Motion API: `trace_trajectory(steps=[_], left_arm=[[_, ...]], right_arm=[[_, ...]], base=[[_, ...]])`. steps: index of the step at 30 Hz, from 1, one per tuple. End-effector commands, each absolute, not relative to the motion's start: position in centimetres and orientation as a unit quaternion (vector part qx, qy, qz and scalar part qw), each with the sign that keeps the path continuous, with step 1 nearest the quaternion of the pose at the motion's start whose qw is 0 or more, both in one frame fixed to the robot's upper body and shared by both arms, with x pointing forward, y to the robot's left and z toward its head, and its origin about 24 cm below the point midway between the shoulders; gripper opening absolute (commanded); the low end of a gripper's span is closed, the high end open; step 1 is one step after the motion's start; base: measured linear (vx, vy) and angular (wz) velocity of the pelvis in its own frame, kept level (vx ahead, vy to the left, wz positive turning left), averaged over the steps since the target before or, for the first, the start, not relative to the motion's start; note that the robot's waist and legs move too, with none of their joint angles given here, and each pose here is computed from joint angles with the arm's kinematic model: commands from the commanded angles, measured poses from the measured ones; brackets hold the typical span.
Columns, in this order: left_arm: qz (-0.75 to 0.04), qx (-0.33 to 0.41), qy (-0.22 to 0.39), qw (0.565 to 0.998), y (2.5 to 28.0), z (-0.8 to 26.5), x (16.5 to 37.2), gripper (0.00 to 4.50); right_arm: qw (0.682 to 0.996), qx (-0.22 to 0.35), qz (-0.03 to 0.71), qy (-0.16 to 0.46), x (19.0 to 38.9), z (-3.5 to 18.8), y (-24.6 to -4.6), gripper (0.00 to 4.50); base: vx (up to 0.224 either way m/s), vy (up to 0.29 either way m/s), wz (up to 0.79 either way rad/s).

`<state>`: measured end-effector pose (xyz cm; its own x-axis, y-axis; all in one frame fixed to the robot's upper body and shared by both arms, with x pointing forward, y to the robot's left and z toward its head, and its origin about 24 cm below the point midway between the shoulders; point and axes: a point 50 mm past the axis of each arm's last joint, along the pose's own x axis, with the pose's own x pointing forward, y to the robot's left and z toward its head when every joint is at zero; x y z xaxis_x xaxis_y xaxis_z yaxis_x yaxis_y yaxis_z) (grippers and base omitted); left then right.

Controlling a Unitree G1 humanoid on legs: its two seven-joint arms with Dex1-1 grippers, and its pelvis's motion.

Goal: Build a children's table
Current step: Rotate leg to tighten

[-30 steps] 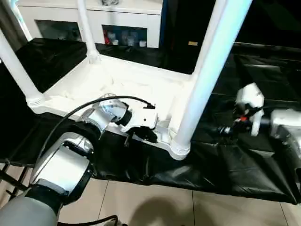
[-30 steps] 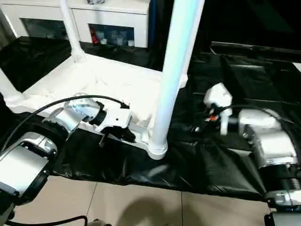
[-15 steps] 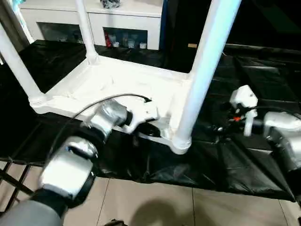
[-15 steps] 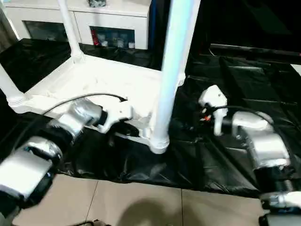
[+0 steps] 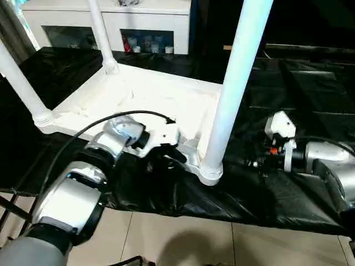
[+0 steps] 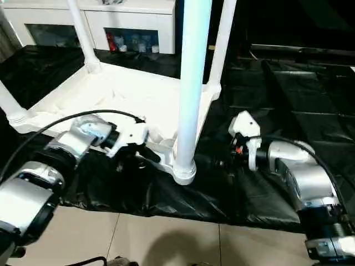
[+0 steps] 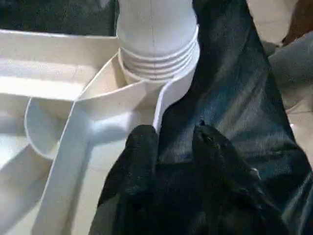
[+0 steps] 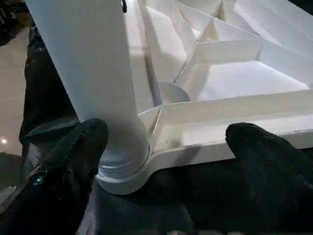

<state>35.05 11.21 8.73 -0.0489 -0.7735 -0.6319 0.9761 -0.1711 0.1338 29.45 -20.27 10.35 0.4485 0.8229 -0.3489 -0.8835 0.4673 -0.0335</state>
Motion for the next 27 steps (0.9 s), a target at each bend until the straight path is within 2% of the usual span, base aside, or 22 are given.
trace_trajectory(steps=[1, 9, 16, 17, 21, 23, 27], left_arm=[[-0.688, 0.326, 0.155, 0.63, 11.1, 9.8, 35.7, 1.31], [-0.687, 0.318, 0.156, 0.635, 10.9, 9.8, 35.8, 1.31], [-0.673, 0.356, 0.217, 0.611, 12.2, 7.5, 35.2, 1.31], [-0.67, 0.361, 0.222, 0.61, 12.4, 7.3, 35.2, 1.15], [-0.661, 0.359, 0.222, 0.62, 12.6, 7.3, 35.3, 0.95], [-0.661, 0.357, 0.221, 0.623, 12.7, 7.5, 35.4, 0.71], [-0.654, 0.364, 0.23, 0.622, 12.9, 7.5, 35.5, 0.52]], right_arm=[[0.839, -0.11, 0.514, 0.137, 29.4, 11.1, -20.1, 4.5], [0.833, -0.109, 0.525, 0.137, 29.3, 11.4, -19.7, 4.5], [0.816, -0.104, 0.551, 0.144, 28.5, 10.5, -17.6, 4.5], [0.813, -0.101, 0.555, 0.144, 28.3, 10.4, -17.2, 4.5], [0.807, -0.099, 0.565, 0.142, 28.0, 10.2, -16.4, 4.5], [0.806, -0.099, 0.566, 0.141, 28.0, 10.1, -16.2, 4.5], [0.804, -0.106, 0.567, 0.144, 28.1, 10.1, -16.1, 4.5]], base=[[0.0, 0.0, 0.0], [0.0, 0.0, 0.0], [0.0, 0.0, 0.0], [0.0, 0.0, 0.0], [0.0, 0.0, 0.0], [0.0, 0.0, 0.0], [0.0, 0.0, 0.0]])
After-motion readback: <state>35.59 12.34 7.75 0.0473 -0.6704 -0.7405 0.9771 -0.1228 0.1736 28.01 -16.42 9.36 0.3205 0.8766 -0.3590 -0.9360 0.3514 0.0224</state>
